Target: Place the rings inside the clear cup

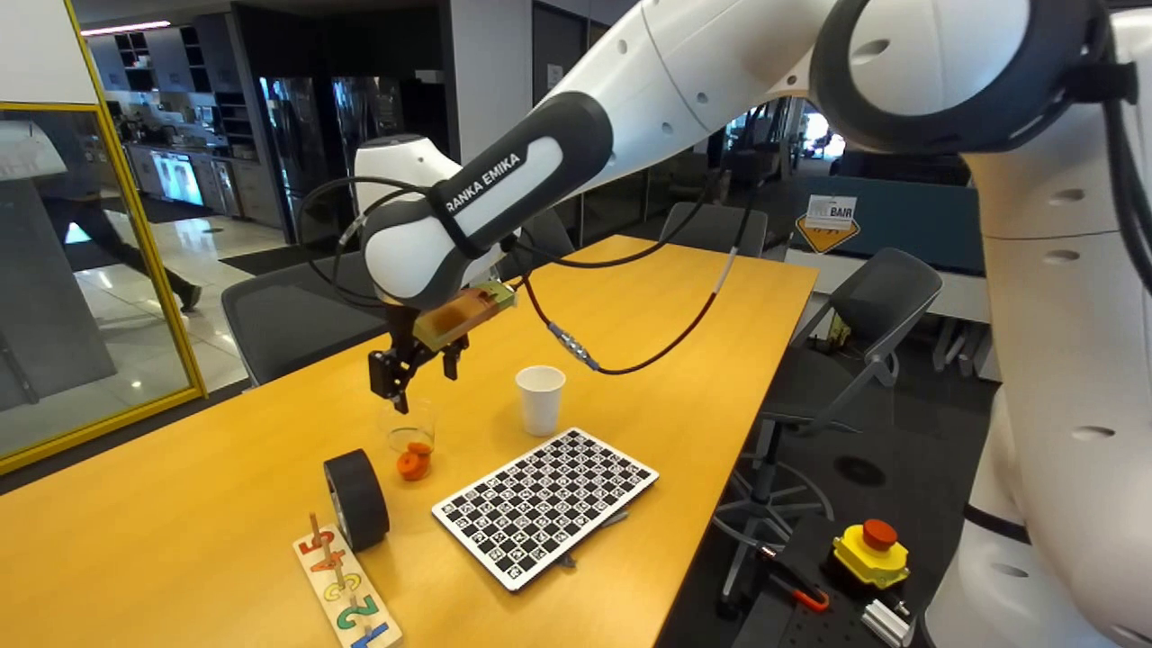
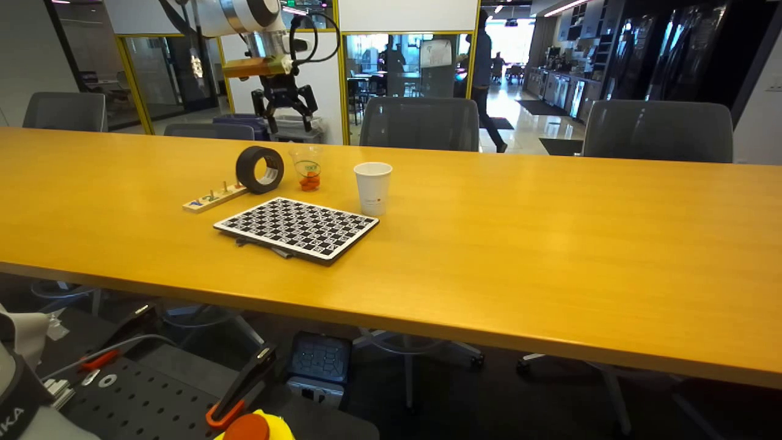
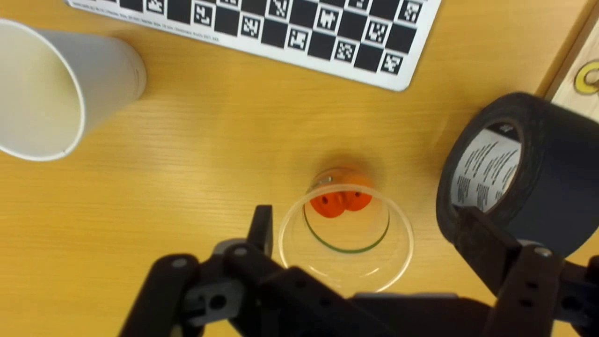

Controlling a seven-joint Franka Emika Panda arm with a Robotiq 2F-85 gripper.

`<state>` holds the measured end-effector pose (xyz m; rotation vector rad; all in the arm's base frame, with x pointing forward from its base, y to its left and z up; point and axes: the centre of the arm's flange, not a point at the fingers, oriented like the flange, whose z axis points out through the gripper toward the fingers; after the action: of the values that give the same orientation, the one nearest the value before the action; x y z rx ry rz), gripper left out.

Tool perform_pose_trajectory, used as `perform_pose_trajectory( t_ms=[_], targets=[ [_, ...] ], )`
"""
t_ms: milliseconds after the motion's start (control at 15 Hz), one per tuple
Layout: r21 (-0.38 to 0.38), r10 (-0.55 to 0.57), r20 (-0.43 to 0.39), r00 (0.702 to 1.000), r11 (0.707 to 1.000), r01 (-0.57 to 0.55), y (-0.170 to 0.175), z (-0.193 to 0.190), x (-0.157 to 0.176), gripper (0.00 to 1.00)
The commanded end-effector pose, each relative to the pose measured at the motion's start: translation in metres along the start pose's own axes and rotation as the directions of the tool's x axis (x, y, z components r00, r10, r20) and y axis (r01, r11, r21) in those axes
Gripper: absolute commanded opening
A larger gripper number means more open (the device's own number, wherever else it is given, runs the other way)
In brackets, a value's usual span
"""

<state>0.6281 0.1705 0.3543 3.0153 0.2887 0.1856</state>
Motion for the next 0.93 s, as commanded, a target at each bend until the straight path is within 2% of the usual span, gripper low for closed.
perform_pose_trajectory(
  t_ms=[0,467,667,867],
  targets=[
    [-0.001,-0.084,0.017,0.996,0.996,0.084,0.008,-0.033,-0.083,1.00],
    [0.009,-0.141,0.034,0.989,0.990,0.141,0.038,-0.078,-0.185,1.00],
    [0.069,-0.125,0.010,0.992,0.990,0.124,0.055,-0.103,-0.222,1.00],
    [0.128,-0.100,0.021,0.995,0.987,0.097,0.065,-0.125,-0.247,1.00]
  ],
)
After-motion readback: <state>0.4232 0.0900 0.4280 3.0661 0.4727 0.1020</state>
